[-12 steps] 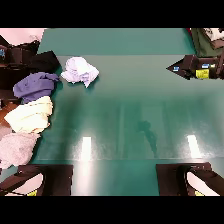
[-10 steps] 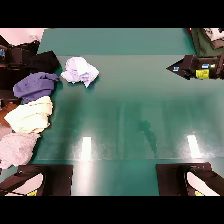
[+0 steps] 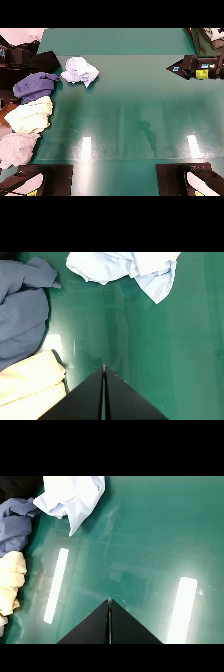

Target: Fold the shirts.

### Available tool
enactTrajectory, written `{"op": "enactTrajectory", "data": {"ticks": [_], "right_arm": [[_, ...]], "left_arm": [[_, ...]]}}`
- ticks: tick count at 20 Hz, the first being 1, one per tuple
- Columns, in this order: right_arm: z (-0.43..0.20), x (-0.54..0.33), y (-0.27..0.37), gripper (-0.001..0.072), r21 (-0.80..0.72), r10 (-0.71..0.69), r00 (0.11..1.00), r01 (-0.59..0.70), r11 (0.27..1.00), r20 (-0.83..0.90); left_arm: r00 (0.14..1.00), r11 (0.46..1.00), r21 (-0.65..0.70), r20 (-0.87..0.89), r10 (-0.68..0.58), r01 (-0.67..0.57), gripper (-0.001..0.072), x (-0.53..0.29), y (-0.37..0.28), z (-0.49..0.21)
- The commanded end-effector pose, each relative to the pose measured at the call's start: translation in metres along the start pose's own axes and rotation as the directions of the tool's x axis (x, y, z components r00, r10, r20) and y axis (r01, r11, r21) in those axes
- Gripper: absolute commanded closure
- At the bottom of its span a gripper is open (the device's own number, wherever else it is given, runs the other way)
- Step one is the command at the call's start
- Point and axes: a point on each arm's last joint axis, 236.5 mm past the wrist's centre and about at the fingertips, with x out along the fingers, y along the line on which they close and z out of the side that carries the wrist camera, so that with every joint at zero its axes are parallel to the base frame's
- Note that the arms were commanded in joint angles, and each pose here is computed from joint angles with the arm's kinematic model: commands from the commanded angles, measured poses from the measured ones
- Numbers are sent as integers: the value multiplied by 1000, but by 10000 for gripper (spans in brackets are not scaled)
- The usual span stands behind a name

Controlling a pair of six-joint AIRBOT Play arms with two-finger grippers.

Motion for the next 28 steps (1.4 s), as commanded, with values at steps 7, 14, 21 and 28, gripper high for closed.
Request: {"op": "enactTrajectory", "data": {"ticks": [7, 14, 21, 28], "right_arm": [[12, 0, 0, 689, 1, -2, 999, 1, 1000, 51], [11, 0, 0, 689, 1, -2, 999, 2, 1000, 47], [-2, 0, 0, 689, 0, -1, 1000, 1, 1000, -7], [-2, 0, 0, 688, -1, -2, 1000, 2, 1000, -10]], "left_arm": [[986, 999, -14, 159, -47, 50, 678, 1, -10, 39], [966, 945, -200, 41, -257, 260, 62, 132, -38, 28], [942, 868, -375, 40, -335, 324, 62, 284, -48, 6], [943, 857, -399, 65, -328, 326, 228, 317, -59, 3]]}}
